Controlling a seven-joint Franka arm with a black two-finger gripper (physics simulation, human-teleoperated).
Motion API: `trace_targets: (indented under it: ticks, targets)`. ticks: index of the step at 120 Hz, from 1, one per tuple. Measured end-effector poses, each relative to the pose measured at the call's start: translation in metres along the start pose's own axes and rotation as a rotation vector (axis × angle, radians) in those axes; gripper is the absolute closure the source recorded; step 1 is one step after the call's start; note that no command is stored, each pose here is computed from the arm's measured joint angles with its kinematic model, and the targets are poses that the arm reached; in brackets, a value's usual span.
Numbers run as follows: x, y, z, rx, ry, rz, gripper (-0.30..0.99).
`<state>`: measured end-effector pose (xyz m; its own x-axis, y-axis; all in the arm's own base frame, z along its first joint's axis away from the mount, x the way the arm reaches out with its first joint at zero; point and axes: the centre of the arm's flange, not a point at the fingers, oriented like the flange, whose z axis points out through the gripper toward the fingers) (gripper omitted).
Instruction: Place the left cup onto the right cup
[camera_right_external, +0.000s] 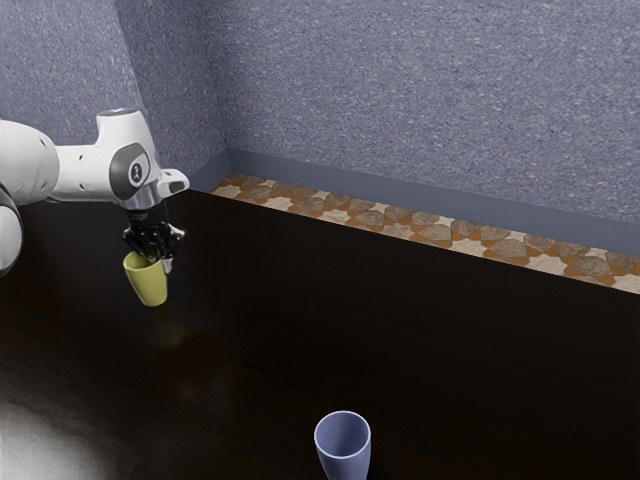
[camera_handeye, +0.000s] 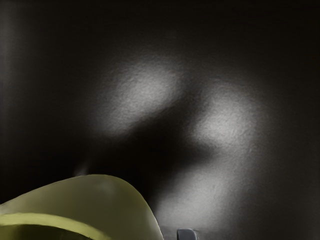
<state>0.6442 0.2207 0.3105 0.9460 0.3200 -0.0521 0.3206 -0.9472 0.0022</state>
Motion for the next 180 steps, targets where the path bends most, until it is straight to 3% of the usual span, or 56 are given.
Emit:
trace_targets:
  ticks: [40, 68, 126, 180]
  targets:
    - [0.0, 0.001, -0.007, 0.013, 0.01, 0.006, 0.77]
    - [-0.011, 0.022, -0.057, 0.029, 0.055, 0.026, 0.78]
    - [-0.1, 0.171, -0.178, 0.057, 0.083, 0.102, 0.78]
    - [-0.204, 0.293, -0.208, 0.092, 0.13, 0.08, 0.78]
